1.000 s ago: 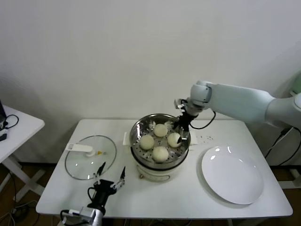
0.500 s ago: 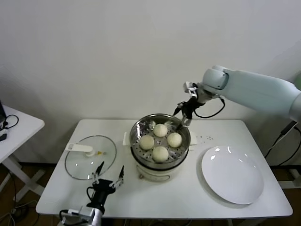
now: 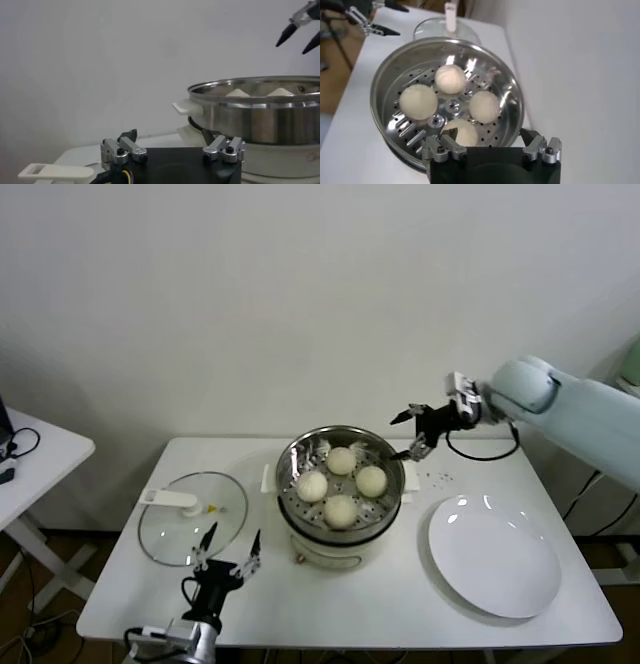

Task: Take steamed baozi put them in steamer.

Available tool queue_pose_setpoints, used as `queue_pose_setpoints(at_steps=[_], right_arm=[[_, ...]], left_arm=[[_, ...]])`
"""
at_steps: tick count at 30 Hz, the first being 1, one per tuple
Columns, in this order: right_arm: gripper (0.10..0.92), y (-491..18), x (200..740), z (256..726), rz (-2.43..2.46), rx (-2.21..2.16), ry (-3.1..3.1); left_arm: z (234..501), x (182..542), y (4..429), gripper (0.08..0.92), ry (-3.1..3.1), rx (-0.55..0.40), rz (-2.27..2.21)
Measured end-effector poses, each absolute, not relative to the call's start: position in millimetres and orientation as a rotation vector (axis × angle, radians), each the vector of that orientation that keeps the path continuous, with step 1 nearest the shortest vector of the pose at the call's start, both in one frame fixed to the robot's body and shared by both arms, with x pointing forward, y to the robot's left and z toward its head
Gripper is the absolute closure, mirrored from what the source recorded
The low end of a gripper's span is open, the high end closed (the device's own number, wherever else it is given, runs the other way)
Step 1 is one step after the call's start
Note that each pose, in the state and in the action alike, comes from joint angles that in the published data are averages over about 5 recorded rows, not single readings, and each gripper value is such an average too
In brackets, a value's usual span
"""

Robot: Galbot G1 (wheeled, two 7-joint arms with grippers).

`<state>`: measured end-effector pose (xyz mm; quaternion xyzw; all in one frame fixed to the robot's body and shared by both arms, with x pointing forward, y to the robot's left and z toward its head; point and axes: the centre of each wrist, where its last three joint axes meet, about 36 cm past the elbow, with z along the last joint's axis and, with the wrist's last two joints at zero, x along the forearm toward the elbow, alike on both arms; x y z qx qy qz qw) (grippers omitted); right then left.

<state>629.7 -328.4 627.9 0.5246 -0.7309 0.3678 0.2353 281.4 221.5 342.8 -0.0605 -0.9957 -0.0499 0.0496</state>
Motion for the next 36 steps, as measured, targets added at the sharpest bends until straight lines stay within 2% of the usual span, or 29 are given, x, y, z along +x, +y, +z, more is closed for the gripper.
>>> queue_pose_setpoints(at_steps=[9,22,36], right_arm=[[0.200,-359.3,574.2,577.9,0.934,1.330,-2.319],[0.200,-337.1,500.8,495.3,0.637,1.109,-2.910],[0.200,-322.1,382.0,386.7,0.160,0.662,-3.194]], left_arm=[[338.7,278.9,212.0,0.177,-3.036,-0.166,-0.143],[340.5,284.1,211.2,0.177,-3.048,-0.114,-0.156],[340.8,279.3,228.7,0.177,-3.025,-0.053,-0.174]])
